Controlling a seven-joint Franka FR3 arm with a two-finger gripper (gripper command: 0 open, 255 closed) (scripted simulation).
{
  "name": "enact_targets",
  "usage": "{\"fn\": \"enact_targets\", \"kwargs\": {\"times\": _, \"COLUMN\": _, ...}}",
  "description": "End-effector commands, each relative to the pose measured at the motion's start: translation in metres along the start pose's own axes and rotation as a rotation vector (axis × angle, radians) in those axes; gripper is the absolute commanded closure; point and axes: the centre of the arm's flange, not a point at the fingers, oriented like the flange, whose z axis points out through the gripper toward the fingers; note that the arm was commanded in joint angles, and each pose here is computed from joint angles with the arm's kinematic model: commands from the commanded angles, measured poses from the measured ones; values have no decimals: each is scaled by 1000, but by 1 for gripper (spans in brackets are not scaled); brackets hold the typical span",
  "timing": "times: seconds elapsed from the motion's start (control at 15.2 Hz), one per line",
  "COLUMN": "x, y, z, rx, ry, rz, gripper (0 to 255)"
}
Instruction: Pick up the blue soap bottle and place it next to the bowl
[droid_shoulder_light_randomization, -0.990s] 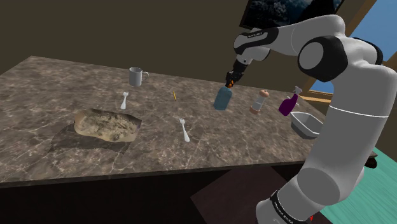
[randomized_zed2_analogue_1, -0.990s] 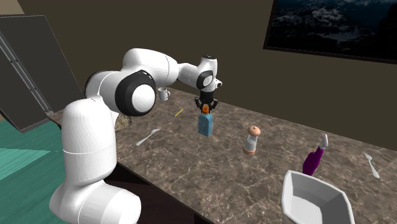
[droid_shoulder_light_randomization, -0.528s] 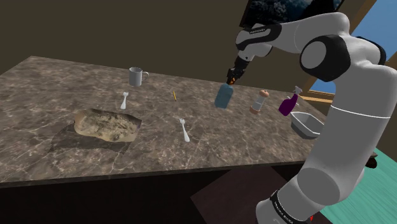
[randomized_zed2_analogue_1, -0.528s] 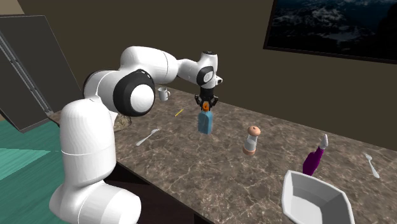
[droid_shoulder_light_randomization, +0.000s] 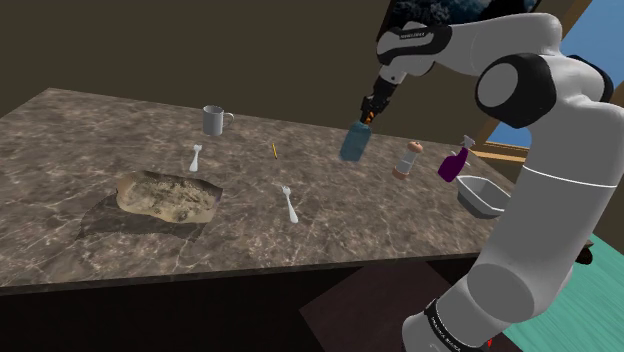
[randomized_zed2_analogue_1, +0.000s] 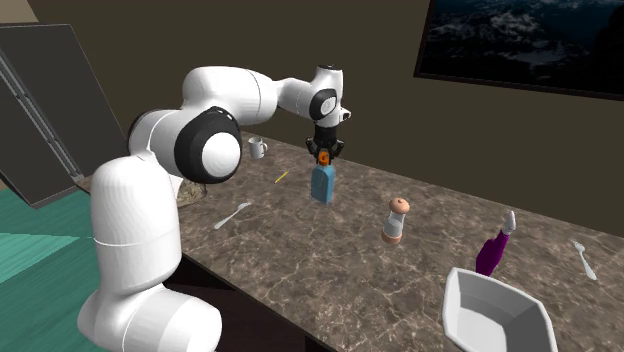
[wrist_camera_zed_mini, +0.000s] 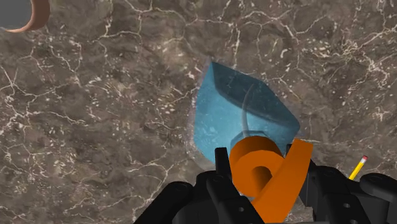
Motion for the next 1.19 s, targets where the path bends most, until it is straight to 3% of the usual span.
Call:
{"fn": "enact_targets", "kwargs": {"times": 0.0, "x": 1, "y": -1, "z": -10, "rx": 0, "ry": 0, "rz": 0, "gripper": 255}}
{"fn": "enact_targets", "kwargs": {"times": 1.12, "x": 11, "y": -3, "z": -99, "rx": 0, "ry": 0, "rz": 0, "gripper": 255}}
